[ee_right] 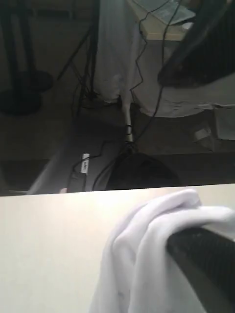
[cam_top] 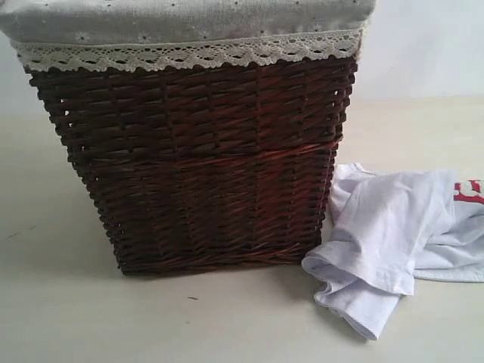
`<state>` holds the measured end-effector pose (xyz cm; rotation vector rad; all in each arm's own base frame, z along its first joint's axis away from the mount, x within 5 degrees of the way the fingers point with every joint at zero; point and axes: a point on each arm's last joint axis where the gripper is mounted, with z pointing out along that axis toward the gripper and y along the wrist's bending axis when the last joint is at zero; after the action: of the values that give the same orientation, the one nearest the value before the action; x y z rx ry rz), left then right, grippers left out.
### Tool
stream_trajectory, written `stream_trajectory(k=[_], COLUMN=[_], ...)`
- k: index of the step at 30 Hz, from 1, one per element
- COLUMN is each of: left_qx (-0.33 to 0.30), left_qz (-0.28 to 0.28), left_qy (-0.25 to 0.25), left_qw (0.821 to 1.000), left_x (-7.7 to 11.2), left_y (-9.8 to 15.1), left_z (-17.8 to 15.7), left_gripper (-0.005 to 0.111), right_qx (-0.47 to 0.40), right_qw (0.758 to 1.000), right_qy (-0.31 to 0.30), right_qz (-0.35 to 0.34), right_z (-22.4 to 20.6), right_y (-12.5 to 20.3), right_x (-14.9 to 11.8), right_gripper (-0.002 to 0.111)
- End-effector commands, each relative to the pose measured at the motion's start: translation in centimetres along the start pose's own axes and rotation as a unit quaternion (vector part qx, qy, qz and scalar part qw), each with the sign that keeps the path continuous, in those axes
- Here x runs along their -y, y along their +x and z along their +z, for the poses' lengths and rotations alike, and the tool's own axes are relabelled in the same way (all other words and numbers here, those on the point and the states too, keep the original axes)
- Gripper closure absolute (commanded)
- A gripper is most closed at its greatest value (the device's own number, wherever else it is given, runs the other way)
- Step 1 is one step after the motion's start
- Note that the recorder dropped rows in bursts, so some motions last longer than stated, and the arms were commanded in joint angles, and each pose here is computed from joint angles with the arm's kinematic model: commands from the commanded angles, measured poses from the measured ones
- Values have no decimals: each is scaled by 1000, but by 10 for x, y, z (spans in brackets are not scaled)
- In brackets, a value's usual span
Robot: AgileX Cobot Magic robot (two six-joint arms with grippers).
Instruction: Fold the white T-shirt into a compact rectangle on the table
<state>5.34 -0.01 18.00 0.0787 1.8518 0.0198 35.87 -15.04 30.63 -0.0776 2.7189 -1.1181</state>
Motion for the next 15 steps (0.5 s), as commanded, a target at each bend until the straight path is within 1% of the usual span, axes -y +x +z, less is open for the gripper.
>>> stream_trajectory(k=[1, 2, 3, 4, 5, 7, 8, 9, 10, 11, 12, 14, 15], left_qx=[6, 6, 6, 6, 6, 6, 6, 6, 6, 6, 6, 6, 6], left_qz=[-2, -2, -2, -2, -2, -2, -2, -2, -2, -2, -2, -2, -2], left_qy=[1, 1, 1, 1, 1, 1, 1, 1, 1, 1, 1, 1, 1], left_qw=[1000, 1000, 1000, 1000, 1000, 1000, 1000, 1000, 1000, 1000, 1000, 1000, 1000], left_x=[0, 0, 0, 0, 0, 0, 0, 0, 0, 0, 0, 0, 0], left_y=[-1, -1, -1, -1, -1, -1, -1, -1, -1, -1, -1, -1, -1], left_z=[0, 0, 0, 0, 0, 0, 0, 0, 0, 0, 0, 0, 0], left_gripper=[107, 107, 107, 107, 107, 107, 107, 107, 107, 107, 107, 107, 107], right_qx=[78, 95, 131, 157, 171, 179, 172, 175, 204, 243, 293, 330, 358], right_qw=[997, 995, 990, 984, 976, 950, 938, 930, 912, 885, 852, 797, 772], right_qy=[-6, -15, -45, -87, -135, -251, -296, -320, -356, -398, -433, -503, -522], right_qz=[14, 15, 11, 3, 11, 42, 49, 48, 30, 6, -32, -54, -62], right_z=[-34, -42, -57, -72, -81, -103, -113, -120, -133, -148, -167, -192, -203], right_y=[-10, -12, -16, -18, -19, -21, -19, -18, -15, -14, -9, 1, 2], right_x=[-1, -4, -11, -20, -27, -35, -37, -37, -37, -40, -39, -41, -41], right_gripper=[16, 16, 16, 16, 16, 16, 16, 16, 16, 16, 16, 16, 16])
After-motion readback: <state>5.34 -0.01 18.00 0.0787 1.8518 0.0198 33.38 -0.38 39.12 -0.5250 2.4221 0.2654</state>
